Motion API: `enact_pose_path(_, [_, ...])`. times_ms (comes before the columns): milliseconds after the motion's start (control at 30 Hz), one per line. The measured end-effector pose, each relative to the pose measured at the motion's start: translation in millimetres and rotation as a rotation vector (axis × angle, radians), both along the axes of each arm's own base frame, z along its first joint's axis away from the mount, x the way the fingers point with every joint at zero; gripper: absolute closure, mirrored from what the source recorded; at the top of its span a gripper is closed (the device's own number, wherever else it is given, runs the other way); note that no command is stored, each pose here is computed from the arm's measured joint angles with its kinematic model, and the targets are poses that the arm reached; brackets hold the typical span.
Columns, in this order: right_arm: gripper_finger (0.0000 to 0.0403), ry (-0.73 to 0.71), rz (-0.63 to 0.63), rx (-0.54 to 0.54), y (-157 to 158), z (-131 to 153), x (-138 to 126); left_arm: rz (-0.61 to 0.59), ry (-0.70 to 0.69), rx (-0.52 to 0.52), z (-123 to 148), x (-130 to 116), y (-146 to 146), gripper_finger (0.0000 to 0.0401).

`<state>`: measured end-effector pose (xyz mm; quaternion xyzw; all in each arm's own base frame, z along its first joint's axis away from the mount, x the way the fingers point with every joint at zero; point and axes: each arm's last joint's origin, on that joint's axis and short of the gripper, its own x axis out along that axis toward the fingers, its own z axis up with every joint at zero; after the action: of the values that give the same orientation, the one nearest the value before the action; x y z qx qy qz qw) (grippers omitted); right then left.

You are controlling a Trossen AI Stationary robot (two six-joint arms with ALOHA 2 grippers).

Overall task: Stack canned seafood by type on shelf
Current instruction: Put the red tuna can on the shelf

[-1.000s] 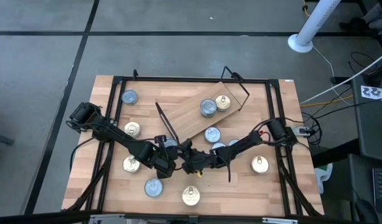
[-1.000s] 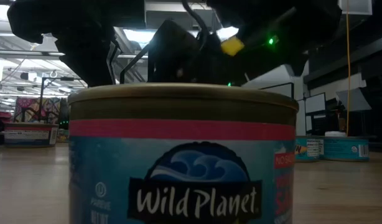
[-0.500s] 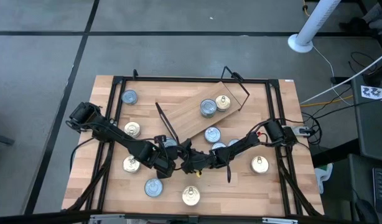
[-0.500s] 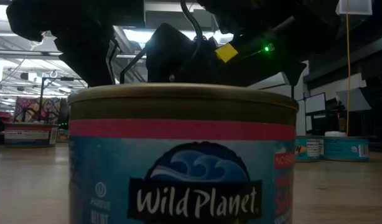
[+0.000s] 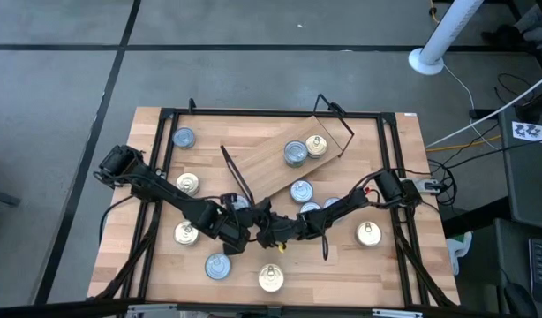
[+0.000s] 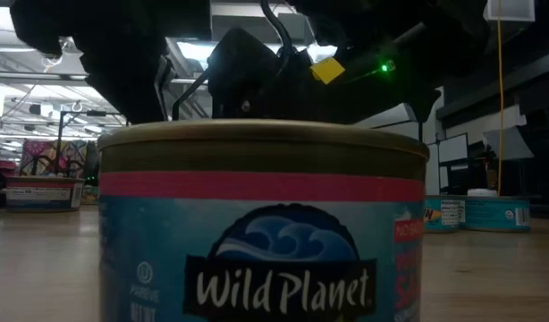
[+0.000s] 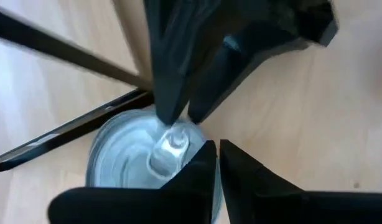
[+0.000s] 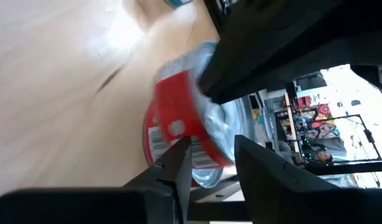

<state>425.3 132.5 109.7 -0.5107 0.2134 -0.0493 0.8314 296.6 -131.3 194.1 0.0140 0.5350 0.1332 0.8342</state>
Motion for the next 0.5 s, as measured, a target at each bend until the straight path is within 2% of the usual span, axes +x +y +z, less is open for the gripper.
enact_pose_path(267, [0.0326, 0.007, 0.014, 0.003, 0.3, -0.5, -0.1, -0.008, 0.018, -0.02, -0.5, -0.9, -0.7, 0.0328])
enact_pose_path(500, [0.0336, 0.008, 0.01, 0.001, 0.2, -0.5, -0.2, -0.02, 0.024, -0.017, -0.5, -1.2, -0.6, 0.0289])
